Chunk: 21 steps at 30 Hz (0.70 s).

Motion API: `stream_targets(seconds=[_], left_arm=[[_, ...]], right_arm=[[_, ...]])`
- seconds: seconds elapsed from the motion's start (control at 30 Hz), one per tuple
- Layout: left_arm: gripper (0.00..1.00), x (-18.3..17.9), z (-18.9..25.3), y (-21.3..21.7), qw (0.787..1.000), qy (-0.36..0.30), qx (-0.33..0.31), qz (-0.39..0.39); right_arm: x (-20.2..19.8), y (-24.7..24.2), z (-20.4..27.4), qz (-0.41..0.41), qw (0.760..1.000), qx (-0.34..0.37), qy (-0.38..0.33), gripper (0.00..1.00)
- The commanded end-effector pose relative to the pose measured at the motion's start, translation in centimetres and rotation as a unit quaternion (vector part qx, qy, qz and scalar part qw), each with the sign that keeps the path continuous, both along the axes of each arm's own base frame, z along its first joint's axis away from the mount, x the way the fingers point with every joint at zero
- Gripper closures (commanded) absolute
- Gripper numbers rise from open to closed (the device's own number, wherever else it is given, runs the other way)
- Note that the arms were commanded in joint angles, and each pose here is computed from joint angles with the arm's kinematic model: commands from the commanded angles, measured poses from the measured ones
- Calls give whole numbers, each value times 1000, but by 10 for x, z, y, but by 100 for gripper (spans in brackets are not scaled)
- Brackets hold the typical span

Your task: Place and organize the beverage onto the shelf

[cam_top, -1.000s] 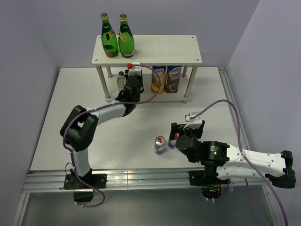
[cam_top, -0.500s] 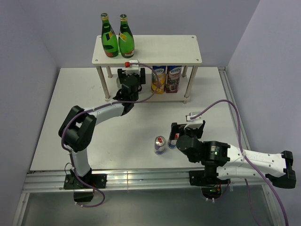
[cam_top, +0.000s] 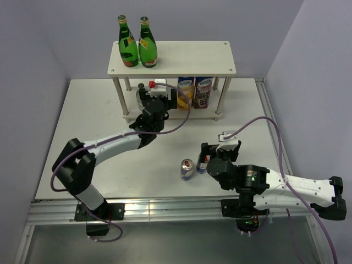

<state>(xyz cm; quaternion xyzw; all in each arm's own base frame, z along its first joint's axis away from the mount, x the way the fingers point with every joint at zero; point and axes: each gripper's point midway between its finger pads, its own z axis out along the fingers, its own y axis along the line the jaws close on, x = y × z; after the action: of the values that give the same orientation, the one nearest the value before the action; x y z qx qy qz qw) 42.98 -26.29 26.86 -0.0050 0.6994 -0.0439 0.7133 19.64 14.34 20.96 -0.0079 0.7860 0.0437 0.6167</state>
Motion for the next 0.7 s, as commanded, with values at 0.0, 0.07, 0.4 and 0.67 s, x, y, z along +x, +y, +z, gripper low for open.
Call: stream_targets(seconds=[0.0, 0.07, 0.4, 0.67], left_arm=[[1, -27, 28, 6, 999, -6, -37, 5], [1, -49, 29, 4, 999, 3, -49, -13], [1, -193, -28, -28, 987, 89, -56, -125], [1, -305, -66, -58, 965, 144, -49, -213]], right_arm=[[1, -3, 6, -17, 1000, 18, -14, 2], [1, -1, 5, -14, 1000, 16, -11, 0], [-14, 0, 0, 1, 997, 65, 50, 0], [-26, -8, 6, 16, 992, 94, 83, 0]])
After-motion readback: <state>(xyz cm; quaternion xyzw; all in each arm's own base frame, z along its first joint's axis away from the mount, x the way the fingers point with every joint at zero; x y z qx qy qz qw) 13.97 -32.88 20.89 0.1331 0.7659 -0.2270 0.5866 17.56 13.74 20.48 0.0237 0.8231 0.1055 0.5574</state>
